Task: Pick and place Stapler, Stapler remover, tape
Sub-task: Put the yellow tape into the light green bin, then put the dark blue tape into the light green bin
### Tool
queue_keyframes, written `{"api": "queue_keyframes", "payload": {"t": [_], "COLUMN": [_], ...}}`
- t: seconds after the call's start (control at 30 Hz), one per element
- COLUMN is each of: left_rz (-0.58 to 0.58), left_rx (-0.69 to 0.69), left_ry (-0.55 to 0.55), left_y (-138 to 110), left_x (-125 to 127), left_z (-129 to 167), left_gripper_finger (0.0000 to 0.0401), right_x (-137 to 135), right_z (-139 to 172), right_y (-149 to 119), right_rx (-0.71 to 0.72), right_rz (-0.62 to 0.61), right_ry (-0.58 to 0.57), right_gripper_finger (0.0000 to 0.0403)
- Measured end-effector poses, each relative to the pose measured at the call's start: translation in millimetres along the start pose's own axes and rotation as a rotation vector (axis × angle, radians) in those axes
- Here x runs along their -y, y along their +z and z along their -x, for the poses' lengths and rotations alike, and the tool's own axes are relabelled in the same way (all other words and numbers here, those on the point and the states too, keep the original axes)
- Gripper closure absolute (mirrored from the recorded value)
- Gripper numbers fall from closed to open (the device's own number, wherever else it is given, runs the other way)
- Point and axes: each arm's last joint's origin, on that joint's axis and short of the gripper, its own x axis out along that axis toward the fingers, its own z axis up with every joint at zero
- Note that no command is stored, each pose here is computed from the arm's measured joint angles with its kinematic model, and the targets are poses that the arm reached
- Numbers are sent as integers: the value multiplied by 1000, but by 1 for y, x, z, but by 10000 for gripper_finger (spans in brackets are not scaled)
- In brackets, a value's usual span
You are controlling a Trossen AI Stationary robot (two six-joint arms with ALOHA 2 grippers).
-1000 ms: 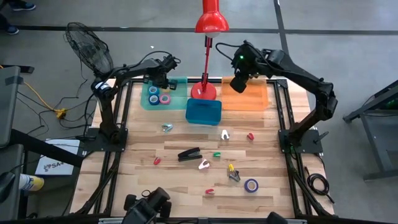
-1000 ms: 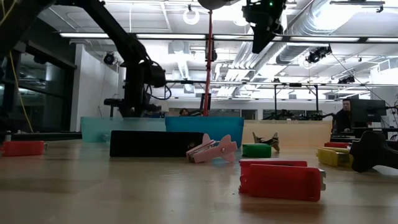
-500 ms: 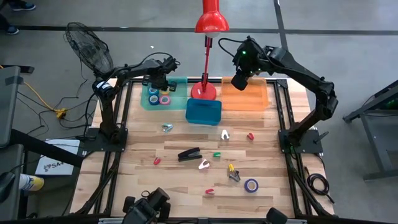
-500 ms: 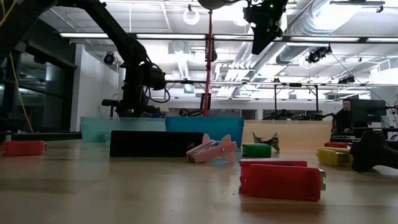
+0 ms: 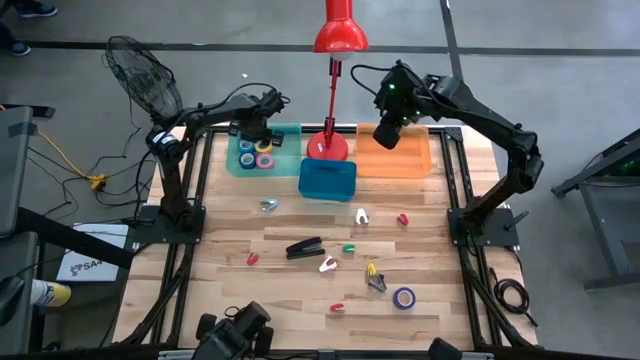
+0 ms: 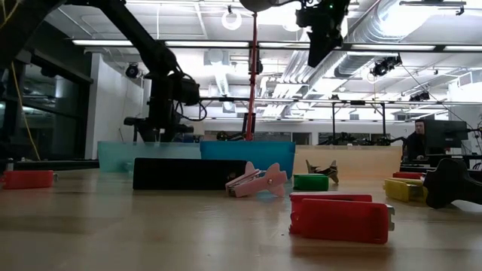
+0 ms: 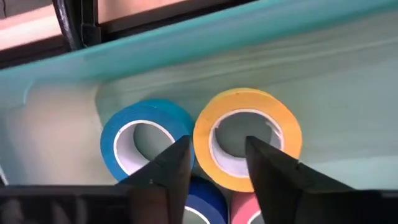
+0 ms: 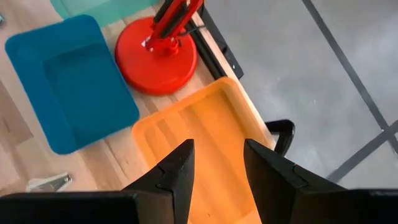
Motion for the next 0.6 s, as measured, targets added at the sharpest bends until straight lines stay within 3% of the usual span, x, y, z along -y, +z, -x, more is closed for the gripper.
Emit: {"api": "queue_keyframes", "payload": {"t": [0.27,0.6], "left_rz": [-75,-246], "left_rx": [120,330], "left_ry": [-68,-212], "left_y": [1,-46], "left_x": [-4,14], "left_z": [46,134], "left_gripper_finger": [220,219], "right_x": [-2,-35], "right_z": [9,53], "right_y": [-13,-51], "right_rx": [-86,-59], "right_rz": [-44,-227], "right_ry": [10,75], "right_gripper_finger": [272,272]}}
